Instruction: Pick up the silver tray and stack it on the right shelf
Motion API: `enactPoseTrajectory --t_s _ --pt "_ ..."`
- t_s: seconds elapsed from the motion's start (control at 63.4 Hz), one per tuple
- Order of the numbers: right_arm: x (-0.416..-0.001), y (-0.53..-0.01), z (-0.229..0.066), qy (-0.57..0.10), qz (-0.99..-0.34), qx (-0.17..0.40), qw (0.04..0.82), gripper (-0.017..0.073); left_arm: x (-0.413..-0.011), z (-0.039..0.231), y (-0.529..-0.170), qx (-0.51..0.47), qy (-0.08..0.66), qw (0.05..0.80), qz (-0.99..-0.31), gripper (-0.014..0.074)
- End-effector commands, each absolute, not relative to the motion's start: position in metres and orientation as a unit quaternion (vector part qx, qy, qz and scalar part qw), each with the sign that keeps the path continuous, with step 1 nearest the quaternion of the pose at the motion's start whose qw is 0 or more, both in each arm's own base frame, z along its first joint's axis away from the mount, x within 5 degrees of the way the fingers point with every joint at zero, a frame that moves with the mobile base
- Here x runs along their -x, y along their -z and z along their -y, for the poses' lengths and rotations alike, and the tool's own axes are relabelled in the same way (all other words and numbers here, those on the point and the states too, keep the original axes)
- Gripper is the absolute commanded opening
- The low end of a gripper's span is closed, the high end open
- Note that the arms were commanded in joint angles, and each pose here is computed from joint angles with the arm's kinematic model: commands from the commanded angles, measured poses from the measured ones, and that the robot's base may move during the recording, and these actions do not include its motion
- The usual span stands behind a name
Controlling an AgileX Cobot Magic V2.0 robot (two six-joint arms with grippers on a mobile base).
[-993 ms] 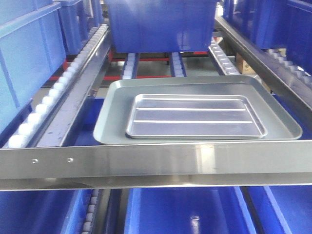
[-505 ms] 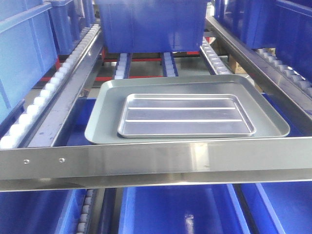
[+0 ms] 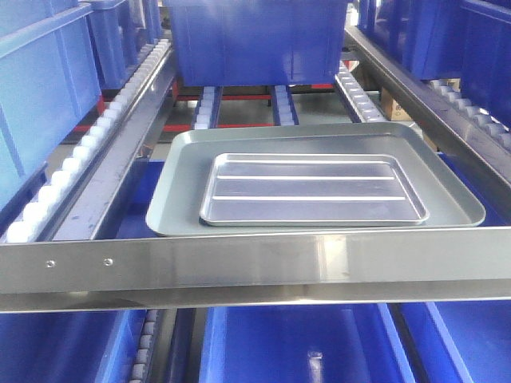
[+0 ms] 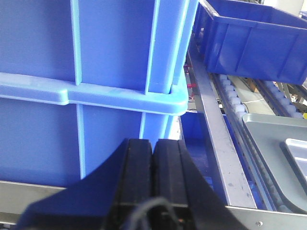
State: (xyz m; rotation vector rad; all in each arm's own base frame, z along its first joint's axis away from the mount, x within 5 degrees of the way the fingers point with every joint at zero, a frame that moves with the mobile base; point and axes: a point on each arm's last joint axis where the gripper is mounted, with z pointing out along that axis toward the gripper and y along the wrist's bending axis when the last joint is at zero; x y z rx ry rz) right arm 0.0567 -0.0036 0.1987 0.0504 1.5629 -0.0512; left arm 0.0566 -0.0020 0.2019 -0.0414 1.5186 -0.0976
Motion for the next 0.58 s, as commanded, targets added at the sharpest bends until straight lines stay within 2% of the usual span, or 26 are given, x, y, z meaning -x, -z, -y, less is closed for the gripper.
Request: enactPoseTrajectory --t_s 0.0,0.568 --pt "-0.0536 -0.2131 0.0039 0.032 -0.661 -0.02 0.749 0.0066 -0.0558 0.0004 -0.2043 0.026 0.041 0.751 -0.658 -0.0101" --pt "-0.0536 -0.2131 0.0039 0.032 -0.661 -0.02 0.749 0.0066 -0.0558 0.0004 -0.2043 0.026 0.041 0.751 -0.658 -0.0101"
